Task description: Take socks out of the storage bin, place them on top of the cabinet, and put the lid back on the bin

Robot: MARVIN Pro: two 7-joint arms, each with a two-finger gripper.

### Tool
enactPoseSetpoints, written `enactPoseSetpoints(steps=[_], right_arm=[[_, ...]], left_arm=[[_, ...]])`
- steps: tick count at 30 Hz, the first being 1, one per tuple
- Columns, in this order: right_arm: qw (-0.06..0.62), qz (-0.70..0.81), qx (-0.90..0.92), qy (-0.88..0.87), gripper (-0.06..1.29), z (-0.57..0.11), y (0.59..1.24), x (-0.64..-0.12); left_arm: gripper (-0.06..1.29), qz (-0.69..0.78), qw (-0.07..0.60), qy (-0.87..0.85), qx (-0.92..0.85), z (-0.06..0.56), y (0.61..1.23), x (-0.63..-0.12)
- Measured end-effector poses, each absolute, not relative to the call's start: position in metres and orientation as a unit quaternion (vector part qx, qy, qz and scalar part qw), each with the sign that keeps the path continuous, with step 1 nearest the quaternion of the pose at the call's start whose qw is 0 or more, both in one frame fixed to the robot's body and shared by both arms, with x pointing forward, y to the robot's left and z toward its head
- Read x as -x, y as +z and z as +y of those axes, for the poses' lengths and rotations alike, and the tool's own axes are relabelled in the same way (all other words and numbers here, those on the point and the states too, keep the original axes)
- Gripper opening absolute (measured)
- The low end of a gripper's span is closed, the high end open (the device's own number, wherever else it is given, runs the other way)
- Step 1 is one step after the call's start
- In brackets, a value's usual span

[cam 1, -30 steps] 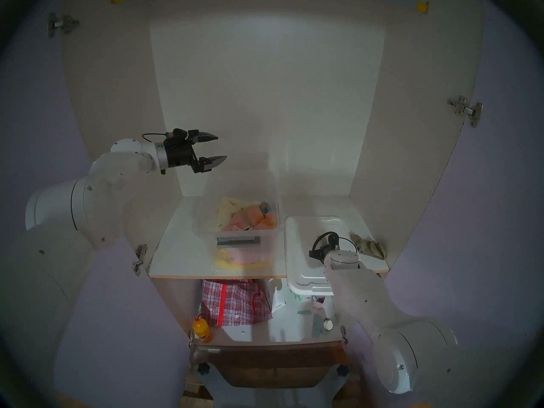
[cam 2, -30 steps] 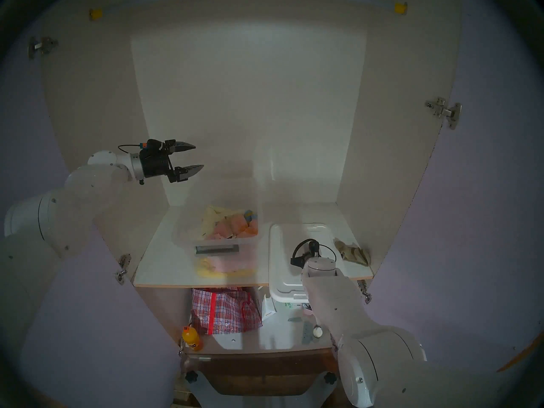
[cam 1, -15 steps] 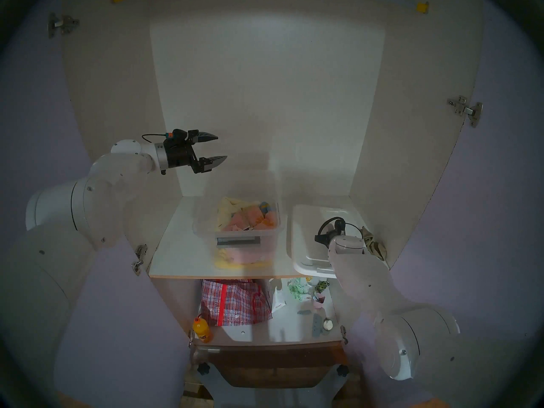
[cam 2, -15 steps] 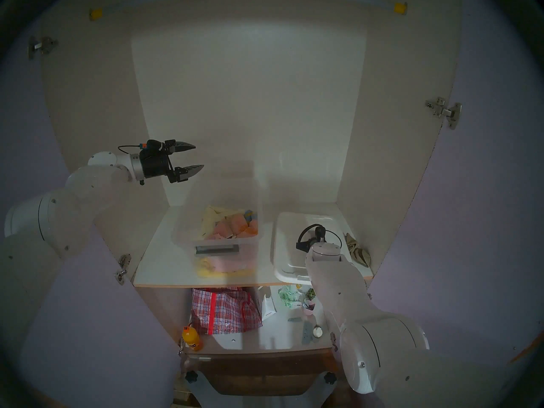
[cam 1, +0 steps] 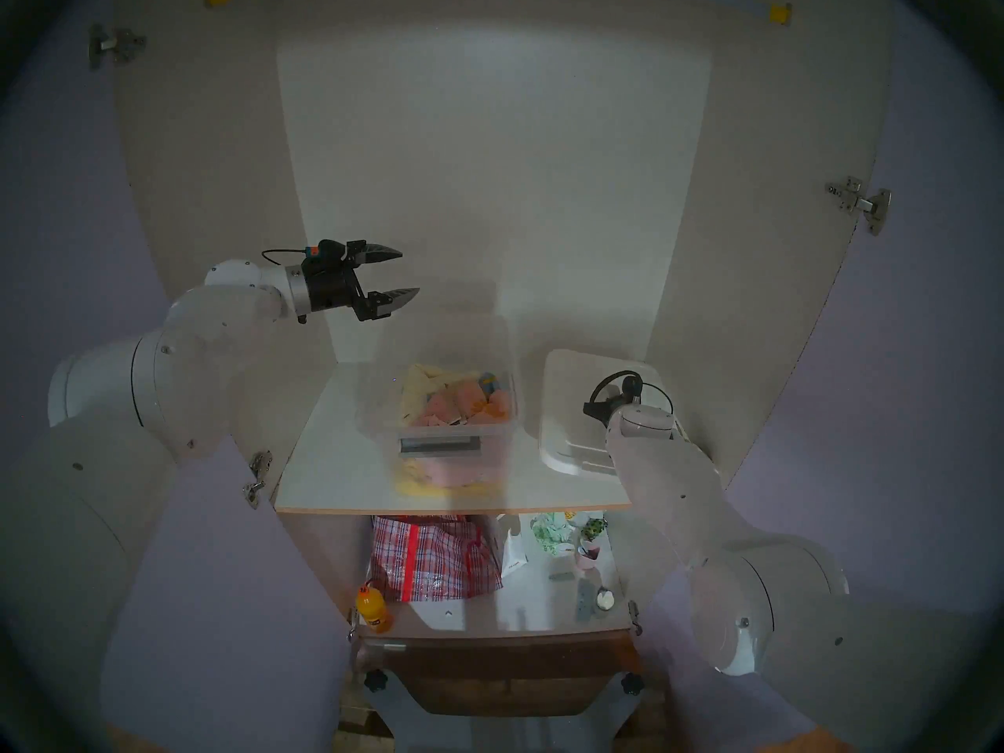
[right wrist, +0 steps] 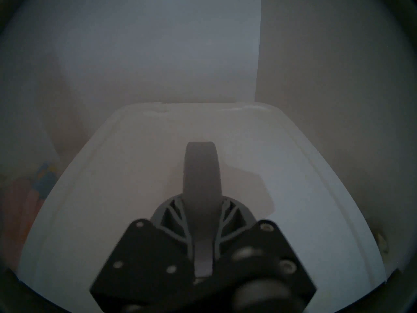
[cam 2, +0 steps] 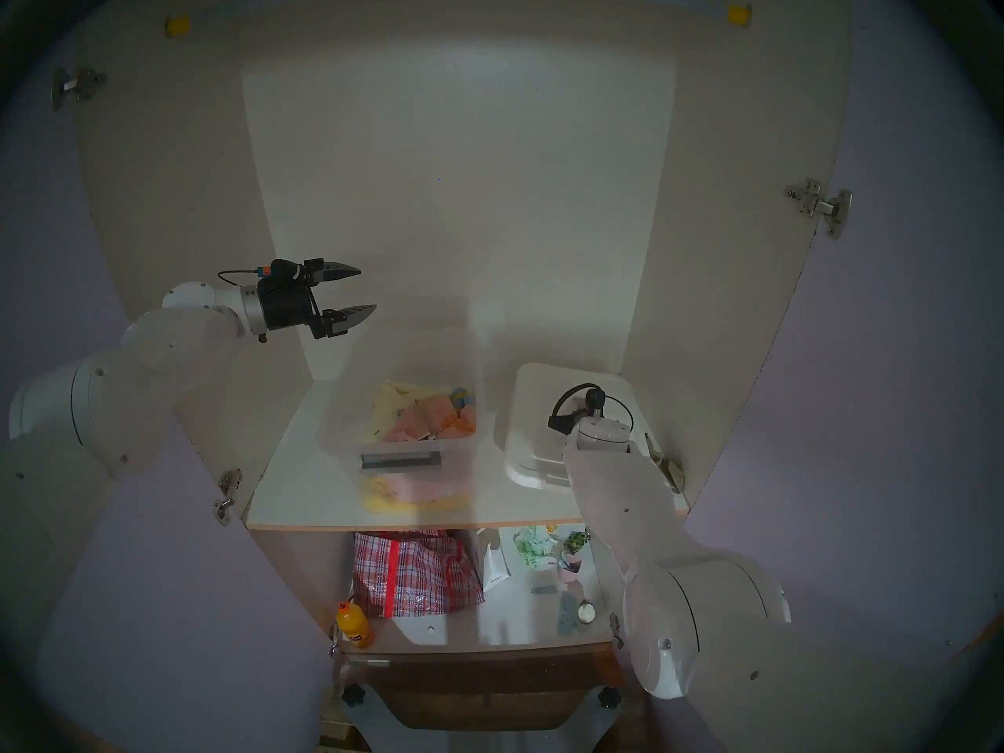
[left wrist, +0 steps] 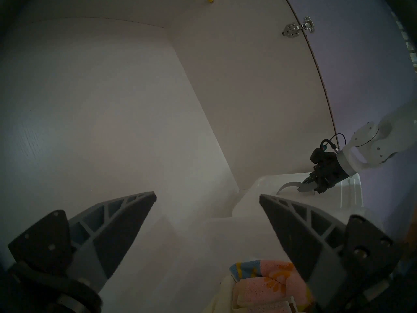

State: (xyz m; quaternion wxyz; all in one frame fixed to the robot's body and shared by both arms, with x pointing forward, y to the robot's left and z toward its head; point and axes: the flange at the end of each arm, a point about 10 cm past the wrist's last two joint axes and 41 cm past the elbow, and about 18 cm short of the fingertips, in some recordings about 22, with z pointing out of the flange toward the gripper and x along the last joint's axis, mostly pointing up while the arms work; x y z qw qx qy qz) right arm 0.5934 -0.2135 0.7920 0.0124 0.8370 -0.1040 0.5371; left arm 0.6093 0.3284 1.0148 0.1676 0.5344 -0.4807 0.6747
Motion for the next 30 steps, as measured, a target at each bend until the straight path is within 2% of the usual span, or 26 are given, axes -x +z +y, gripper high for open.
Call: enactPoseSetpoints(steps=[30], right_arm=[[0.015, -0.148, -0.801, 0.58, 0.09, -0.231, 0.872, -0.633]], left_arm=[[1.24, -0.473, 0.159, 0.686, -0.529, 0.328, 1.013, -0.61]])
